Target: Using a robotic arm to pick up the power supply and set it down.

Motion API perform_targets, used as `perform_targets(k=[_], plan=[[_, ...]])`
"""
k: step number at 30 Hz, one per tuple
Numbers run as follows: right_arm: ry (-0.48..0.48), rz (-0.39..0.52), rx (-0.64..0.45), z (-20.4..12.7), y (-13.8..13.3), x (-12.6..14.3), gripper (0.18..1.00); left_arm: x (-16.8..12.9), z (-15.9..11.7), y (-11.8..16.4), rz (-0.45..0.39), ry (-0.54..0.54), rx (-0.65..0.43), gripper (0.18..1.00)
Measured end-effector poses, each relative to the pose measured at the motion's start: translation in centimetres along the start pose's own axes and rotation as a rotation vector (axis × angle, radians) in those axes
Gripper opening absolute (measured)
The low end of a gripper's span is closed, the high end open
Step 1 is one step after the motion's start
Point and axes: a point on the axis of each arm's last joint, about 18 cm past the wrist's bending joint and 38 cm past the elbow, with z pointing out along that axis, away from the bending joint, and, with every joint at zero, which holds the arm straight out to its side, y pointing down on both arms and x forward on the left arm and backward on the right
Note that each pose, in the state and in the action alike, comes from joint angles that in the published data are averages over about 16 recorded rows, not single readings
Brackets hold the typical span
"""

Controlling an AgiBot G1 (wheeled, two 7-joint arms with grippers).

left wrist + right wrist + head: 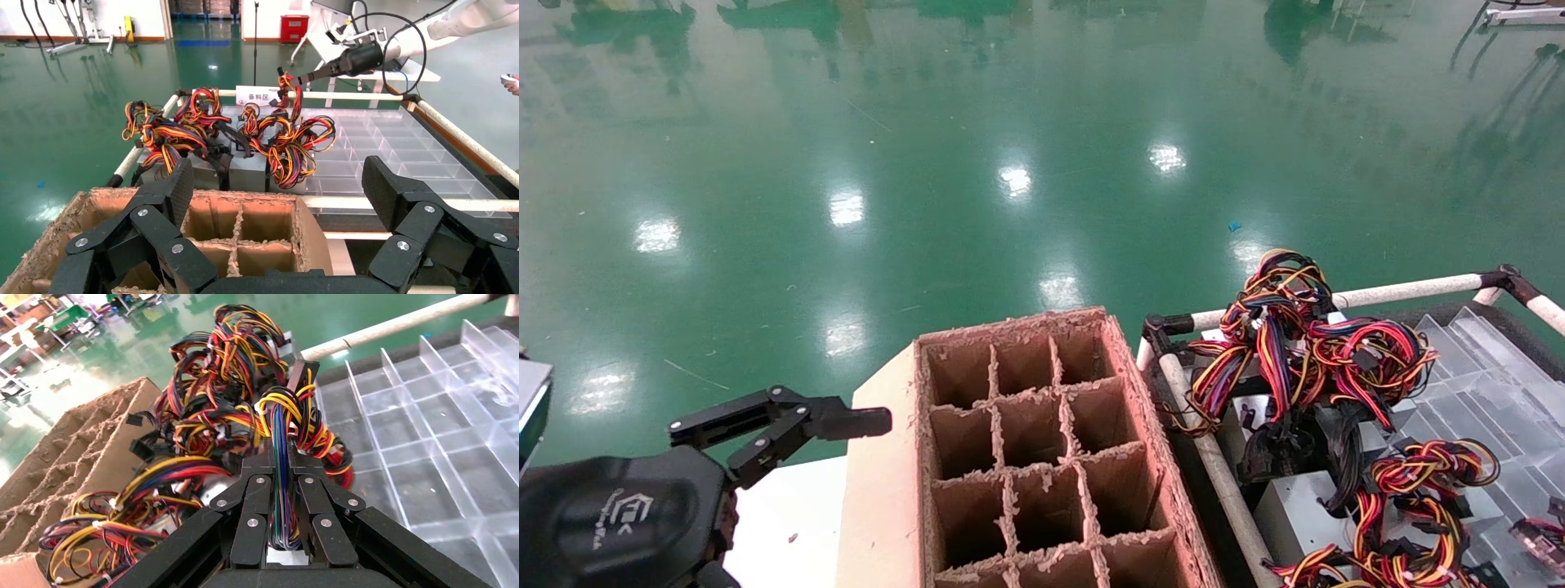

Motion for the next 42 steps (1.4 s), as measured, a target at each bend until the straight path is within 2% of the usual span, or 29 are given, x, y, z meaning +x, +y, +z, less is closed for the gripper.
perform_targets(k=[8, 22, 34, 42], plan=[[0.024, 0.007, -0.019, -1.1, 0.7, 0.2, 0.207, 0.0, 0.0, 0.0, 0.000, 0.000, 0.000, 1.000], [0.026, 0.009, -0.032, -1.2, 1.1, 0.2, 0.237, 0.0, 0.0, 0.0, 0.000, -0.001, 0.000, 1.000], [0.026, 0.008, -0.034, -1.2, 1.0, 0.2, 0.380, 0.0, 0.0, 0.0, 0.000, -0.001, 0.000, 1.000], [0.003, 0.000, -0.033, -0.7, 0.8, -0.2, 0.557, 0.0, 0.0, 0.0, 0.000, -0.001, 0.000, 1.000]])
